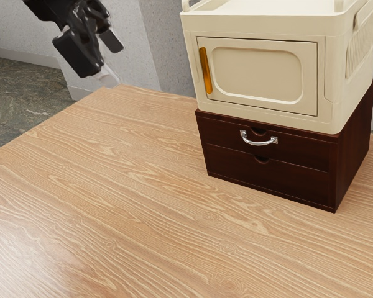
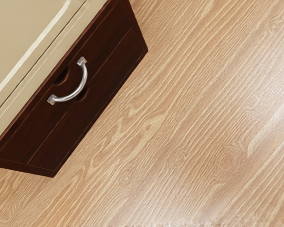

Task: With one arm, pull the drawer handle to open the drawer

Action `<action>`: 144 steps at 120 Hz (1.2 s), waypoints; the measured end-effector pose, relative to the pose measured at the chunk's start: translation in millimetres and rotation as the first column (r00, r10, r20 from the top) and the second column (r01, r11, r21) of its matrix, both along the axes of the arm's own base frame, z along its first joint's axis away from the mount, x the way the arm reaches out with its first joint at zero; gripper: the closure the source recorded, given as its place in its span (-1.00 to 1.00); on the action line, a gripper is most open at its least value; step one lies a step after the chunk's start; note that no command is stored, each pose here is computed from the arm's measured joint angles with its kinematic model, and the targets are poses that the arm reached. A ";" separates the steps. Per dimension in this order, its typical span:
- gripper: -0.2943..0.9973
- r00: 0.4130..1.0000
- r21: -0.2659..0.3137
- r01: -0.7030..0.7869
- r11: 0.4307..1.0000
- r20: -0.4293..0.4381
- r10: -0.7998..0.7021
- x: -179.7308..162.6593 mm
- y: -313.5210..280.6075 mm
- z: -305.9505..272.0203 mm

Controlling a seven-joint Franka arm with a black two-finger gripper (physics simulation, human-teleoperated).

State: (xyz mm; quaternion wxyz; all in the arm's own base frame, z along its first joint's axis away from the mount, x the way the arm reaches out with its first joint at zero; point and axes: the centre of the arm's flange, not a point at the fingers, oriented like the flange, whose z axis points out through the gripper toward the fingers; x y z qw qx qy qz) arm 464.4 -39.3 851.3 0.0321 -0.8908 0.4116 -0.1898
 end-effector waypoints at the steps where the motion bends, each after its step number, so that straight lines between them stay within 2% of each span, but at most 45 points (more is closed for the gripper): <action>1: -0.54 1.000 0.002 0.011 1.000 -0.002 -0.011 -0.7 0.2 0.0; 16: -0.54 0.990 0.043 0.138 0.989 0.001 -0.138 -21.9 7.2 9.9; 36: -0.54 0.964 0.112 0.265 0.958 -0.053 -0.261 -16.7 10.2 -4.7; 47: -0.54 0.934 0.129 0.355 0.926 -0.101 -0.343 4.4 -9.8 -40.9; 61: -0.54 0.912 0.141 0.402 0.905 -0.148 -0.382 11.9 -10.3 -109.4; 70: -0.54 0.910 0.147 0.412 0.899 -0.123 -0.397 18.2 -1.7 -132.2; 98: -0.54 0.861 0.223 0.497 0.838 -0.013 -0.508 21.0 -33.4 -137.7; 119: -0.43 0.839 0.252 0.514 0.820 0.050 -0.542 27.9 -39.2 -147.6; 144: -0.43 0.828 0.260 0.524 0.811 0.067 -0.557 44.4 -67.3 -169.3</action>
